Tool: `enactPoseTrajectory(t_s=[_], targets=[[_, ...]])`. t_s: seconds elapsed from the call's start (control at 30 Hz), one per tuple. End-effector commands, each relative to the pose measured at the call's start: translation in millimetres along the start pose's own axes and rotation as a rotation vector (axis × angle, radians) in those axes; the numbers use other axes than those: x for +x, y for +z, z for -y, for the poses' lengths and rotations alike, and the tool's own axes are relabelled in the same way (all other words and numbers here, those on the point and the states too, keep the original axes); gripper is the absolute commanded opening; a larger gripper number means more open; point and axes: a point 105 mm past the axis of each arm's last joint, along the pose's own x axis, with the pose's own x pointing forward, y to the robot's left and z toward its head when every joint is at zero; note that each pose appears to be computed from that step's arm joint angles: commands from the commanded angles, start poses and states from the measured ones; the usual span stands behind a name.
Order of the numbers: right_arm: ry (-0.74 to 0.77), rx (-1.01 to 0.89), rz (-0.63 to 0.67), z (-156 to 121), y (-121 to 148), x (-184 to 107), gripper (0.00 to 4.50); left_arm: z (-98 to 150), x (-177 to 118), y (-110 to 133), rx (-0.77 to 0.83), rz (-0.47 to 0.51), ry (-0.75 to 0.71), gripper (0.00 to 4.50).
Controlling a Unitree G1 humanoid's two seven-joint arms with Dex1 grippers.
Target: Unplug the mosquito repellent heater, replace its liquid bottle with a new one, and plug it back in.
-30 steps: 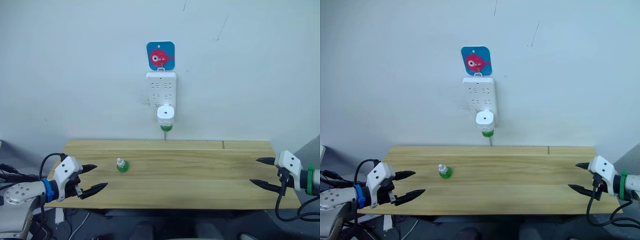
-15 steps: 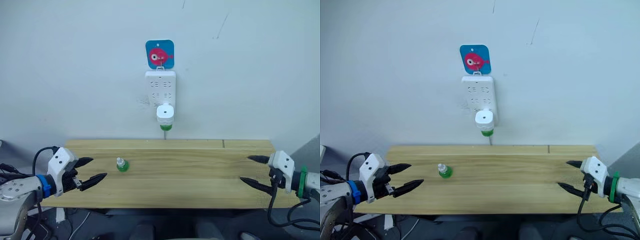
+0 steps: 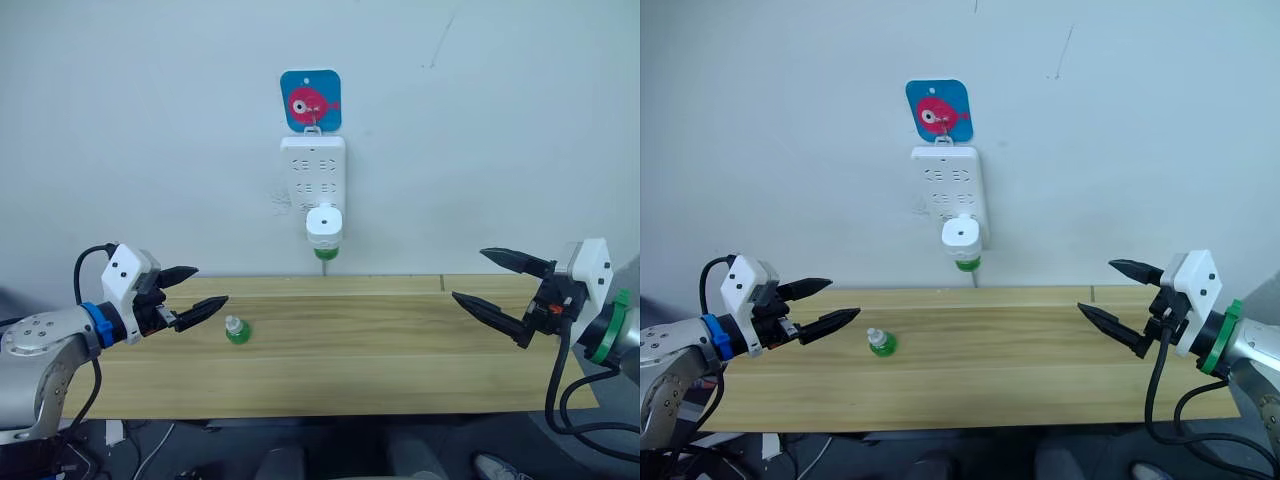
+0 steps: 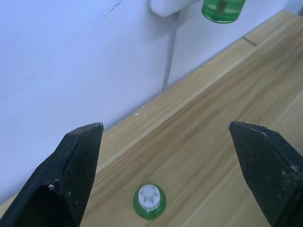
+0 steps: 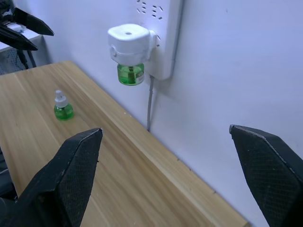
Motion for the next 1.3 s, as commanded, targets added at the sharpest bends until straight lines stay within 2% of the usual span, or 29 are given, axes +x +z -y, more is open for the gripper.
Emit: enactPoseTrajectory(t_s=[0.03,0.07,0.1,0.23,0.63,0.97,1.3], targets=[[-0.004,-0.050,0.052,-1,20,-2,4.49,-5,2,22,0.029,0.066,0.008,4.50],[-0.003,-0.051,0.055,-1,22,-1,4.49,-6,3,23,0.026,0.078,0.006,4.50],[-0.001,-0.050,0.058,-1,23,0,4.50,-5,4,25,0.030,0.090,-0.001,4.32],[0.011,-0.050,0.062,-5,25,5,4.50,-2,8,27,0.039,0.104,-0.014,3.38],[0.053,-0.079,0.107,-21,42,23,4.50,-3,56,54,0.045,0.221,-0.069,3.38],[0.046,-0.079,0.112,-27,39,20,4.50,-16,93,72,0.117,0.249,-0.116,3.38],[0.040,-0.072,0.118,-30,38,19,4.50,-12,120,86,0.122,0.308,-0.140,3.38]])
